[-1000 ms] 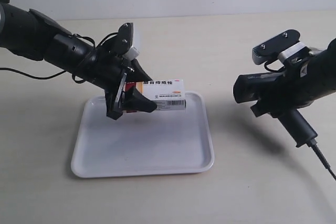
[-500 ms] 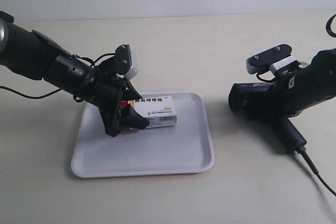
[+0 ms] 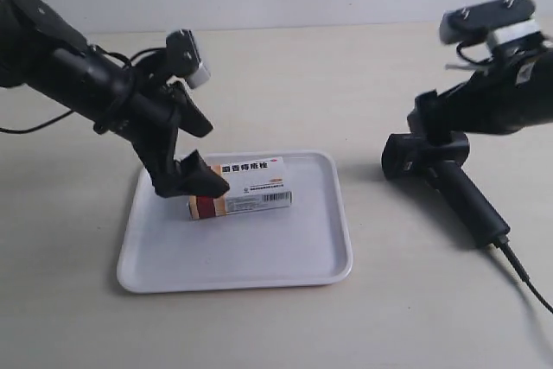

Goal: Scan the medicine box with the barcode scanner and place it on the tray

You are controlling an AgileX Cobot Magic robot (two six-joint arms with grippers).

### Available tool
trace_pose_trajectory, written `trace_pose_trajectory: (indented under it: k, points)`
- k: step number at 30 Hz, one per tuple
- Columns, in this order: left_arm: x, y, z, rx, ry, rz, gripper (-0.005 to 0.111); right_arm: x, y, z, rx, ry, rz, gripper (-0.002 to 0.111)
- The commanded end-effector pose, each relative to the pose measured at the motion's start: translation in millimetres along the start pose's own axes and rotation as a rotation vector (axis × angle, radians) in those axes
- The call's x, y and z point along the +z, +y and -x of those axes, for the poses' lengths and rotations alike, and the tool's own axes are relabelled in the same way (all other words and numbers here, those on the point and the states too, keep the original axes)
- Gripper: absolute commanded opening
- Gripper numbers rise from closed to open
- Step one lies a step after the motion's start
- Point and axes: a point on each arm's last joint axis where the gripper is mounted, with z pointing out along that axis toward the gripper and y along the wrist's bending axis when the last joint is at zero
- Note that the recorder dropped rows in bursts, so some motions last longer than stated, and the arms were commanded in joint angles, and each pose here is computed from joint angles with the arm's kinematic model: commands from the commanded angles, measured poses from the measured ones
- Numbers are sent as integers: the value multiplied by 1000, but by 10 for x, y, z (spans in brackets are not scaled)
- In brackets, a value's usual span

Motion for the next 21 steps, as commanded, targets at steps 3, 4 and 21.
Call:
trace_pose_trajectory:
  k: [3, 4, 21]
  points:
    - [-876, -236, 308, -36, -109, 67, 105, -1057, -5, 282, 26, -363, -9, 78]
    - [-1009, -285, 332, -35, -134, 63, 105, -1213, -4, 290, 26, -417, -11, 74]
    - [-1588, -801, 247, -129, -300, 16, 100, -2111, 8, 186, 99, -740, 9, 6]
